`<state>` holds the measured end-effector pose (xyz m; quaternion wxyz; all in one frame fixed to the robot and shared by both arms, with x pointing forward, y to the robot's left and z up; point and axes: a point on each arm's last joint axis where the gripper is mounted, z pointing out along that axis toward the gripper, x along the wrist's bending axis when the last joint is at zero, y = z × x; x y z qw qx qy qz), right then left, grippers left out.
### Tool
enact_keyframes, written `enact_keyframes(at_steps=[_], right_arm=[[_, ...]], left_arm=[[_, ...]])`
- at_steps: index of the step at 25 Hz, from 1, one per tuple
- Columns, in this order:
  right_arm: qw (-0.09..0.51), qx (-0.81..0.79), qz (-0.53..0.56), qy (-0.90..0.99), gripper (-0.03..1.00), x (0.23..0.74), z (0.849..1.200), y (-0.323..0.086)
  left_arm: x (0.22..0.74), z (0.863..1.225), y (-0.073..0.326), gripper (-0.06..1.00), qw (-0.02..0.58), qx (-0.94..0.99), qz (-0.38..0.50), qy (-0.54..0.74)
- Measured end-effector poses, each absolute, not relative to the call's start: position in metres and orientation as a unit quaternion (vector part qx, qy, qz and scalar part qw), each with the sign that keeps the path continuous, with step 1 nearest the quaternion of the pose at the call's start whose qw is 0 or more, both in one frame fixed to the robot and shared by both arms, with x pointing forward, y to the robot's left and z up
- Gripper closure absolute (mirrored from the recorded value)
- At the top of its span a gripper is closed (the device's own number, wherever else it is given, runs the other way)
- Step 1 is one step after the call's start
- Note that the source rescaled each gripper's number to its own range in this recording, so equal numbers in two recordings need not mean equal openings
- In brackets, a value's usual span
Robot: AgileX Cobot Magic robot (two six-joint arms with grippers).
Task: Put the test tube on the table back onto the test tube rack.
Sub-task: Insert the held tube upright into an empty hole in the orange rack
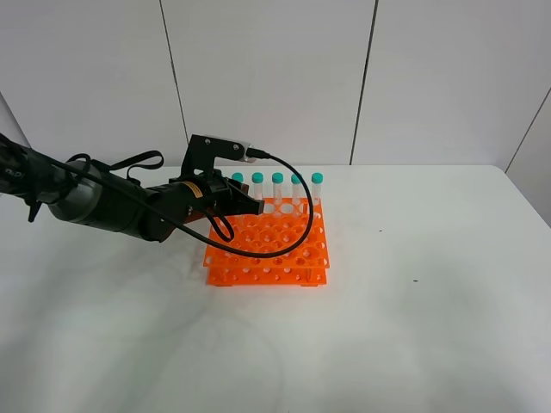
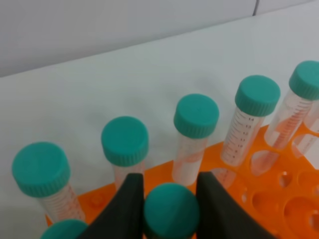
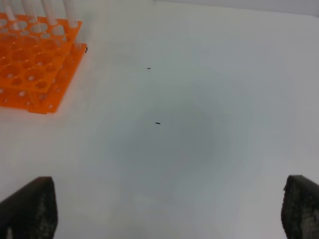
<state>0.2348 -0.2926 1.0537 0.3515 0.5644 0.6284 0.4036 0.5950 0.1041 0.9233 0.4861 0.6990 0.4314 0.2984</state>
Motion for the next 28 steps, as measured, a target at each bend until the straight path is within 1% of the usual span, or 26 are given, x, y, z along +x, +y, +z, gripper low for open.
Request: enact_keyframes(at_steps=[28], right_arm=[[0.351, 0.565, 0.404, 0.628, -0.03, 0.2348, 1.0537, -0.2926]], left_arm=[[0.5957, 0.9224, 0.1024, 0.94, 0.485, 0.706, 0.298, 0.422]])
